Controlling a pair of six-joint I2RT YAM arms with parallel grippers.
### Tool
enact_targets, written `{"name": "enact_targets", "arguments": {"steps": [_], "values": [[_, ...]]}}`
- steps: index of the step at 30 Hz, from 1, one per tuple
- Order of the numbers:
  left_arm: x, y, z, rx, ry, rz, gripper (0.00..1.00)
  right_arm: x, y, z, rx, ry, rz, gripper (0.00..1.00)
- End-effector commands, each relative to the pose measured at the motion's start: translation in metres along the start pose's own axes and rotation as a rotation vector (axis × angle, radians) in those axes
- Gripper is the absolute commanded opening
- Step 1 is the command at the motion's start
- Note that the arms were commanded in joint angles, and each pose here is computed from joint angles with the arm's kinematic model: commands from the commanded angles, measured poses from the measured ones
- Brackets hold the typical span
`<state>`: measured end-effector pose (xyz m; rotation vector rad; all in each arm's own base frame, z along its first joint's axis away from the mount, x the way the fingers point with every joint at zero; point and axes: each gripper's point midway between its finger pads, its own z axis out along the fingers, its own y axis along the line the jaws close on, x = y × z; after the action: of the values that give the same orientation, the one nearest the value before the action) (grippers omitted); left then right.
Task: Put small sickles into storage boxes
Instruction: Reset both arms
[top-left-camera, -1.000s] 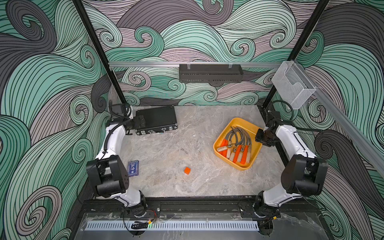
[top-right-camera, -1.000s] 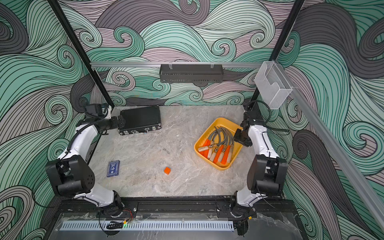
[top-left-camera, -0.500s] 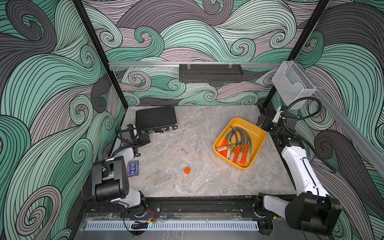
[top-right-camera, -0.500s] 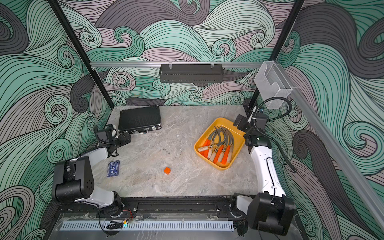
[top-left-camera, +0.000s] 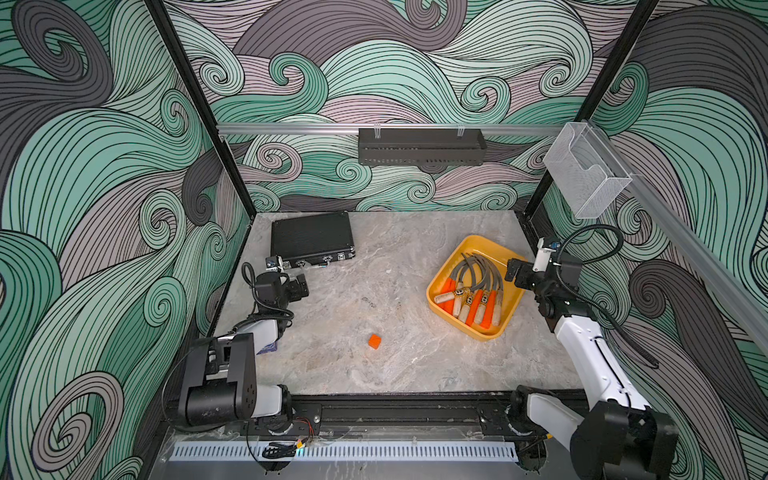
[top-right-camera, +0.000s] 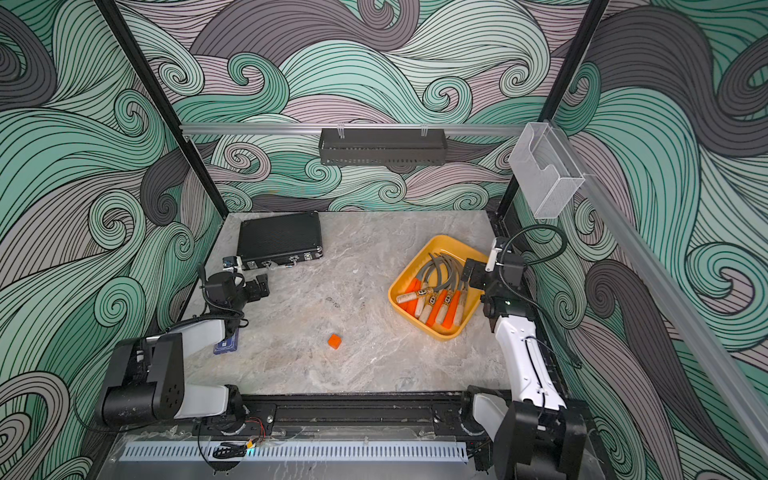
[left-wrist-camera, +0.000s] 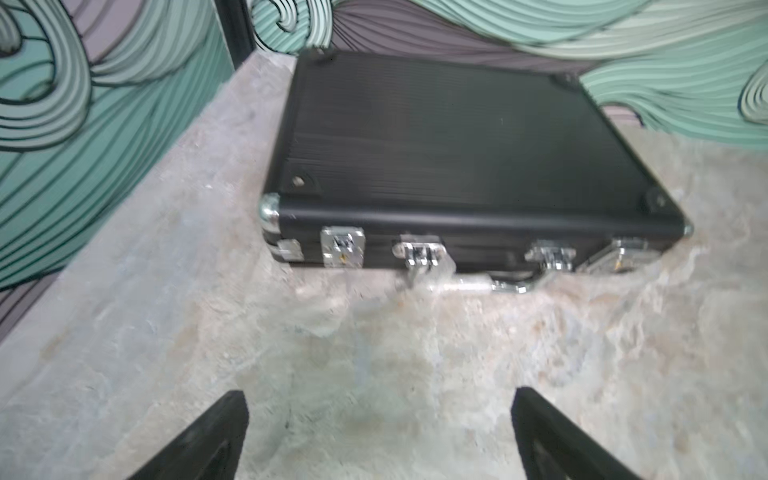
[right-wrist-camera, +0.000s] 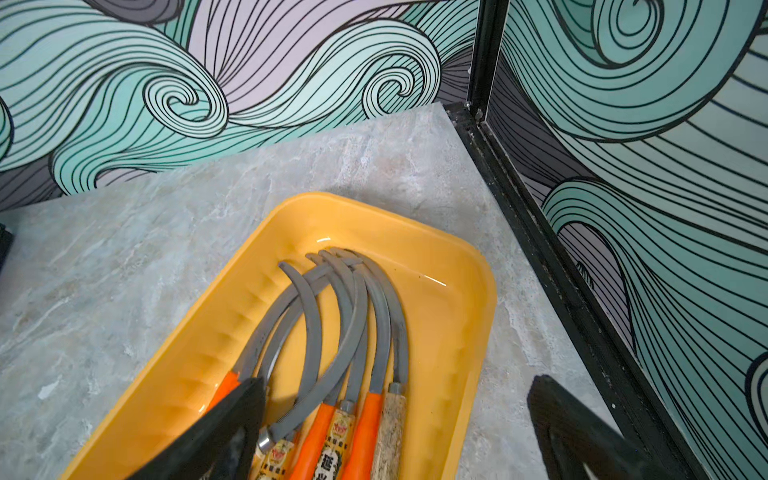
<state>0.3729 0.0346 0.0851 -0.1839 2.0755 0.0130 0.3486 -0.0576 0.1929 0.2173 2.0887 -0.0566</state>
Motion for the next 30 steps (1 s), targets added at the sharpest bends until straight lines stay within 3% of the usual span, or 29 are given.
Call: {"name": "enact_targets", "arguments": {"steps": [1, 7, 9, 12, 22, 27, 30], "values": [[-0.024, -0.014, 0.002, 0.035, -0.111, 0.086, 0.99, -0.005, -0.003, -0.008, 0.014, -0.075, -0.047, 0.99], [-0.008, -0.028, 0.019, 0.115, -0.057, 0.123, 0.98, 0.011, -0.001, -0.012, -0.007, -0.180, -0.019, 0.99], [-0.009, -0.026, 0.019, 0.109, -0.063, 0.118, 0.99, 0.012, 0.010, -0.010, -0.075, -0.231, -0.007, 1.00], [-0.010, -0.025, 0.020, 0.103, -0.069, 0.114, 0.99, 0.025, 0.018, 0.003, -0.136, -0.244, 0.053, 1.00], [-0.011, -0.025, 0.022, 0.144, -0.090, 0.111, 0.99, 0.047, 0.032, 0.059, -0.219, -0.239, 0.042, 1.00], [-0.010, -0.023, 0.021, 0.137, -0.054, 0.089, 0.99, 0.057, 0.073, 0.078, -0.360, -0.144, -0.088, 1.00], [-0.010, -0.023, 0.021, 0.136, -0.053, 0.088, 0.98, 0.061, 0.085, 0.081, -0.353, -0.130, -0.162, 1.00]]}}
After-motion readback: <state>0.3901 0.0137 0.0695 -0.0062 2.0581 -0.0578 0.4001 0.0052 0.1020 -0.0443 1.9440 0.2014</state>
